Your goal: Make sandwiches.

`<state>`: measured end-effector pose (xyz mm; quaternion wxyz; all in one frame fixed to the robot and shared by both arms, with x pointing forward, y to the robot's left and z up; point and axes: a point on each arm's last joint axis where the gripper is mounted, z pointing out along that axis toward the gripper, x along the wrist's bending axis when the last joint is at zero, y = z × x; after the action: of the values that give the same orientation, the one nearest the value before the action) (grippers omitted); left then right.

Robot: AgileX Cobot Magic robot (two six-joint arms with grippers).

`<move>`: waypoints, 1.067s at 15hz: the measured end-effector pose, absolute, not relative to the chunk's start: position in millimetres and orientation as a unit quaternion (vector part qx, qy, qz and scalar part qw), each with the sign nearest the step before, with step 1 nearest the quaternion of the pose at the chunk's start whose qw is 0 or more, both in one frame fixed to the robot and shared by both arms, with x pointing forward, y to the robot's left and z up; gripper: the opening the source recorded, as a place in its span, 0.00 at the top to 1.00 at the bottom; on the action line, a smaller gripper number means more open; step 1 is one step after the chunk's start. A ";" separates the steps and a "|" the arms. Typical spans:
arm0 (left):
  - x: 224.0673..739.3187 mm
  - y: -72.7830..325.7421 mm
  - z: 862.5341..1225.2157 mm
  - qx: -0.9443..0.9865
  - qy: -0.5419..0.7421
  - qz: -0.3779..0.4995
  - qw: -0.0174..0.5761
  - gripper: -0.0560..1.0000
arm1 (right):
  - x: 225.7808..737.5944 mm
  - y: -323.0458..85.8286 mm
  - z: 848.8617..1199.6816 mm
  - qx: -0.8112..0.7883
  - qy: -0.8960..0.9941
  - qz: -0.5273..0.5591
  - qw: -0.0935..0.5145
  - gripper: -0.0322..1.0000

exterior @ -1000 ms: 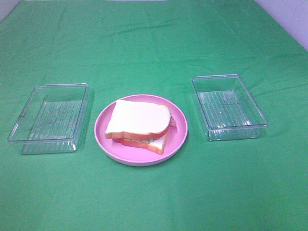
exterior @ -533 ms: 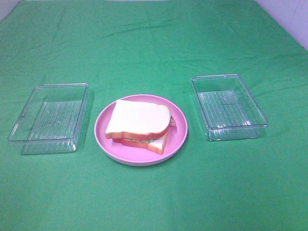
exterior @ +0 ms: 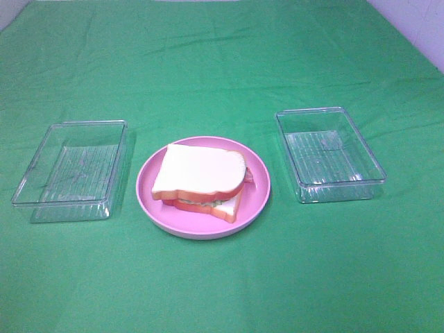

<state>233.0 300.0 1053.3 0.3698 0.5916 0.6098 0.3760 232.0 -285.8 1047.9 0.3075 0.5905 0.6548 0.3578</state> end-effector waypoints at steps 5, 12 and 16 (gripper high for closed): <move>233.0 300.0 1053.3 0.592 0.610 0.376 0.370 0.19 | 227.2 -285.6 1047.3 0.585 0.650 0.367 0.318 0.26; 233.0 300.0 1053.3 0.592 0.610 0.376 0.370 0.19 | 227.2 -285.6 1047.3 0.585 0.650 0.367 0.318 0.26; 233.0 300.0 1053.3 0.592 0.610 0.376 0.370 0.19 | 227.2 -285.6 1047.3 0.584 0.650 0.367 0.319 0.26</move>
<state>233.0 300.0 1053.3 0.3698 0.5916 0.6098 0.3760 227.2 -285.6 1047.3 0.3186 0.5844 0.6498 0.3670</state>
